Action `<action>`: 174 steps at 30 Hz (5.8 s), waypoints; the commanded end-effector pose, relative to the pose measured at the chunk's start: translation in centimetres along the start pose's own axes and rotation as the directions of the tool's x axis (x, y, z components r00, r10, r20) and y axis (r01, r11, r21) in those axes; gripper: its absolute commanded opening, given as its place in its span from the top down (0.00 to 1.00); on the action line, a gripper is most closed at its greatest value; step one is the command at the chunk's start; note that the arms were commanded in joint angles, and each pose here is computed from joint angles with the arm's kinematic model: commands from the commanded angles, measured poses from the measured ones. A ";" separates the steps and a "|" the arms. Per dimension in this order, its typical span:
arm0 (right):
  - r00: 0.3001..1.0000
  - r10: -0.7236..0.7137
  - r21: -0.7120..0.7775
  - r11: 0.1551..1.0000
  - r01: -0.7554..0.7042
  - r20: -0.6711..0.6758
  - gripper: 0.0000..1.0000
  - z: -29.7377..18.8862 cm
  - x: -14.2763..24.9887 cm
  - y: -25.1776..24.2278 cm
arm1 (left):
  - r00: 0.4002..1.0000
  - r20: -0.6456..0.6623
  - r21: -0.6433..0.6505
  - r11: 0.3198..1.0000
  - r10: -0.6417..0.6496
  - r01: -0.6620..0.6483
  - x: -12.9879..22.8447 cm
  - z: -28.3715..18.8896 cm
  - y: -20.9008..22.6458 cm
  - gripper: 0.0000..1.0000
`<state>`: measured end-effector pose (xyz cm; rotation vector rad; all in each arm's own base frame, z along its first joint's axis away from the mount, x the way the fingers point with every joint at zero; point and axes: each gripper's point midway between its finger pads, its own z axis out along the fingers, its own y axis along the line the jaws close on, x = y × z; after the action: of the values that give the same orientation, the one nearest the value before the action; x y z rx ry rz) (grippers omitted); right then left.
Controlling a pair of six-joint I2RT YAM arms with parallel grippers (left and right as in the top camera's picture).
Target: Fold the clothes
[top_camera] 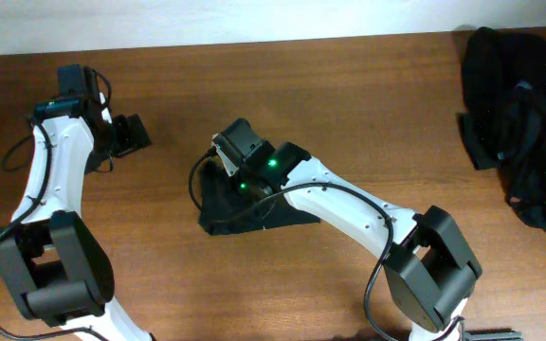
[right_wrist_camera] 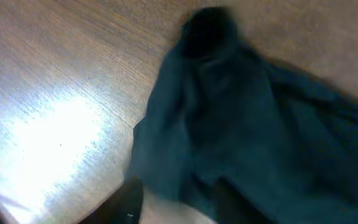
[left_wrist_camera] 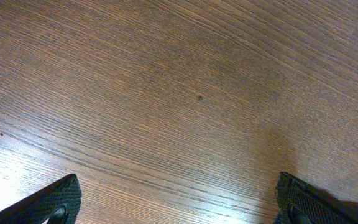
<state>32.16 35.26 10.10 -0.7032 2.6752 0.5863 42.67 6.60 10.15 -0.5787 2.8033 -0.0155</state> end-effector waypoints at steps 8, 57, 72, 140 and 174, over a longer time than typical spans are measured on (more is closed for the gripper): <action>1.000 -0.003 -0.003 1.000 0.004 0.020 0.35 -0.2 -0.8 0.3 | 1.000 0.017 0.009 1.000 0.000 0.000 -0.4 -0.6 -0.1 0.01; 0.991 -0.113 -0.568 0.812 0.134 0.072 0.75 3.7 -1.7 10.6 | 1.000 0.017 0.009 1.000 0.000 0.000 -0.4 -0.6 -0.1 0.01; 1.000 -0.005 -0.343 0.939 0.014 0.025 0.75 5.2 -2.3 3.0 | 1.000 0.017 0.009 1.000 0.000 0.000 -0.4 -0.6 -0.1 0.01; 0.759 0.641 0.065 0.767 -0.638 -0.115 0.01 -18.4 11.5 -29.5 | 0.856 0.027 0.036 0.855 0.516 -0.517 12.5 -1.4 -20.5 0.01; 0.936 0.333 -0.033 0.940 -0.339 -0.112 0.25 -5.6 9.1 -22.1 | 0.925 -0.283 -0.037 0.961 0.254 -0.276 14.1 4.0 -8.4 0.99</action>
<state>35.21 11.18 4.81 -0.2909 2.9109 0.7081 35.39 -6.46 3.73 -0.2037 3.1189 0.0848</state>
